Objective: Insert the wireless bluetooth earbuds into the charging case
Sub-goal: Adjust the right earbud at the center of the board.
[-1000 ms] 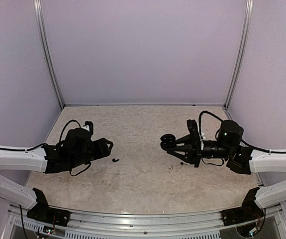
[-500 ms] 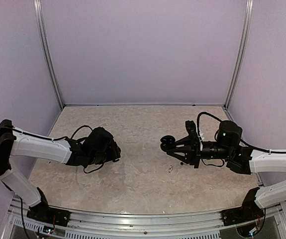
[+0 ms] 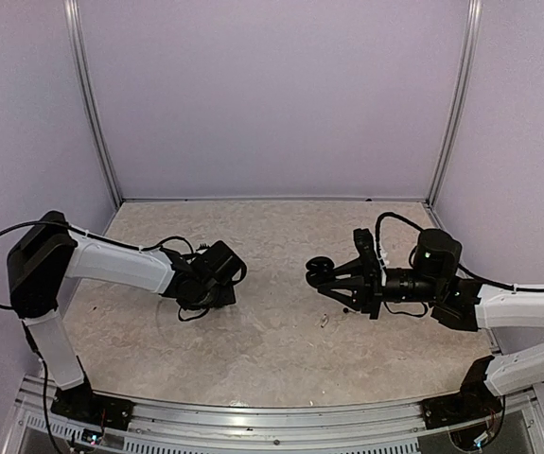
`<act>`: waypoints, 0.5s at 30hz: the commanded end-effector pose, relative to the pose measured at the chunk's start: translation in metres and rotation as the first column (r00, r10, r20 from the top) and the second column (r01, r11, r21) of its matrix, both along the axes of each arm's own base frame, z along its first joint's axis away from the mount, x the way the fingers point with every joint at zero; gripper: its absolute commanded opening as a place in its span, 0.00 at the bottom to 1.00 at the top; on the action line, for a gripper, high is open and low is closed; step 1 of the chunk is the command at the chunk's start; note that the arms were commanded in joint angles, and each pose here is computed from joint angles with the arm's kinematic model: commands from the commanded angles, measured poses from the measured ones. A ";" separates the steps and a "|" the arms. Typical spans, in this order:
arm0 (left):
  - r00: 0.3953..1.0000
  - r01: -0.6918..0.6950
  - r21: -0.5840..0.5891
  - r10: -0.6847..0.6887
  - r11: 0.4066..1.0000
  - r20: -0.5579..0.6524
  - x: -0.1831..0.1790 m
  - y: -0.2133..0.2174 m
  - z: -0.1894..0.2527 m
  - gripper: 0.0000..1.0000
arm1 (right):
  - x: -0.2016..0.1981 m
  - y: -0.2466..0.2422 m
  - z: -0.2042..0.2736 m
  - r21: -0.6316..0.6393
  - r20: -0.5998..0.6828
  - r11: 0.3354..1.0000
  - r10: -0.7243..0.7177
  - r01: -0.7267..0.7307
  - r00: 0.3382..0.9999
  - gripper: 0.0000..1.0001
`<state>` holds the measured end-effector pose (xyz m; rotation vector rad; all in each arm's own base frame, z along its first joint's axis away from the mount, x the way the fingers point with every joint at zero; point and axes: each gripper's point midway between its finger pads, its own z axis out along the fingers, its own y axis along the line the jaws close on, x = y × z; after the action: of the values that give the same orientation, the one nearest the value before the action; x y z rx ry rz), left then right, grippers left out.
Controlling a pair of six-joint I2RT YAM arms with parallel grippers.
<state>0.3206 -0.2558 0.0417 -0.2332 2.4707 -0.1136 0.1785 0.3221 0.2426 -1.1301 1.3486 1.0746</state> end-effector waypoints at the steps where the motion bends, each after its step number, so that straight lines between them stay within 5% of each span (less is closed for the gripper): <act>1: 0.999 -0.001 0.105 0.005 0.994 -0.041 0.002 0.016 -0.012 0.63 | 0.002 -0.005 0.005 0.004 0.014 1.000 -0.019 0.019 1.000 0.00; 15: 0.975 0.173 0.141 -0.150 0.975 -0.161 -0.010 0.011 -0.036 0.60 | 0.002 -0.006 0.006 0.002 0.017 1.000 -0.022 0.022 1.000 0.00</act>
<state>0.3193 -0.2348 0.0171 -0.1147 2.5634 0.0315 0.1780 0.3207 0.2428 -1.1286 1.3558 1.0704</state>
